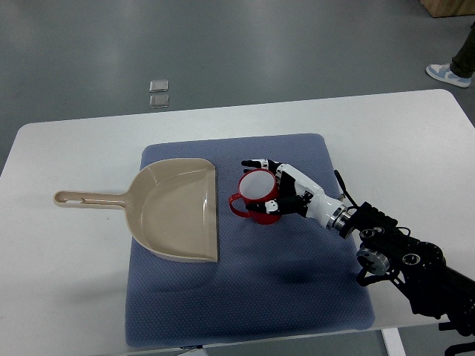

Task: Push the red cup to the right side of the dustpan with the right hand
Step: 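Push the red mug with the right hand toward the dustpan, then keep pushing the red mug against the dustpan's edge with the right hand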

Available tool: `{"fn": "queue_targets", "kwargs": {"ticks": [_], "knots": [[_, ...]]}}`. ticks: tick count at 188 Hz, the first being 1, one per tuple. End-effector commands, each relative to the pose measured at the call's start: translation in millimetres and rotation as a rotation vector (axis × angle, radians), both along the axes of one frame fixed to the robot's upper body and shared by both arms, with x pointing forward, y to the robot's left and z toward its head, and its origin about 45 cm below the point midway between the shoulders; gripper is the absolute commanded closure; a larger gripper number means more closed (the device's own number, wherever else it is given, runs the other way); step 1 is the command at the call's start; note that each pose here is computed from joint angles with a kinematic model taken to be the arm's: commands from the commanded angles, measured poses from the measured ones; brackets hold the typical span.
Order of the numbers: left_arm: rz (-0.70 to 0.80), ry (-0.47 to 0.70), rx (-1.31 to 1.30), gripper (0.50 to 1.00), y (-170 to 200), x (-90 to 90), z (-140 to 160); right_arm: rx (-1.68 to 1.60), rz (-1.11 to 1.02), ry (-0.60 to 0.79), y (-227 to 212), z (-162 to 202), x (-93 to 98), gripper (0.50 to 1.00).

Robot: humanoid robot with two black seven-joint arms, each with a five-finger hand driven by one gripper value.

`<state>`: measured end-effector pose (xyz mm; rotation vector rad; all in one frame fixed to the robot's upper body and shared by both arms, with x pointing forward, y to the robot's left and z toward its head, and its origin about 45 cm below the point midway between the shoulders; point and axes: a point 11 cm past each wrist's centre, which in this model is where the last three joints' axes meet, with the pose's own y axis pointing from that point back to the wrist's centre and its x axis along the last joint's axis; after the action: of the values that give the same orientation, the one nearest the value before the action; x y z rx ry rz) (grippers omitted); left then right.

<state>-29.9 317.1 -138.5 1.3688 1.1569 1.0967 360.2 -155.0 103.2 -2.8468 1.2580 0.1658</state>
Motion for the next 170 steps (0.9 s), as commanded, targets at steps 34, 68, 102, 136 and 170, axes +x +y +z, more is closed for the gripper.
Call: {"fn": "queue_targets", "kwargs": {"ticks": [34,68,102,136,170], "knots": [[0.000,-0.001,0.002,0.500,1,0.1,0,-0.007,0.011,0.001,12,-4,-4.7,0.568],[0.001,-0.001,0.000,0.500,0,0.2,0,0.017,0.022,0.004,26,-3,-7.6,0.568],[0.000,0.001,0.002,0.500,1,-0.1,0,0.000,0.037,-0.008,36,-3,-12.1,0.570],[0.000,-0.001,0.000,0.500,0,0.0,0,0.001,0.041,-0.014,38,-2,-13.0,0.568],[0.000,-0.001,0.000,0.500,0,0.0,0,0.005,0.037,-0.015,38,0,-12.0,0.568]]}}
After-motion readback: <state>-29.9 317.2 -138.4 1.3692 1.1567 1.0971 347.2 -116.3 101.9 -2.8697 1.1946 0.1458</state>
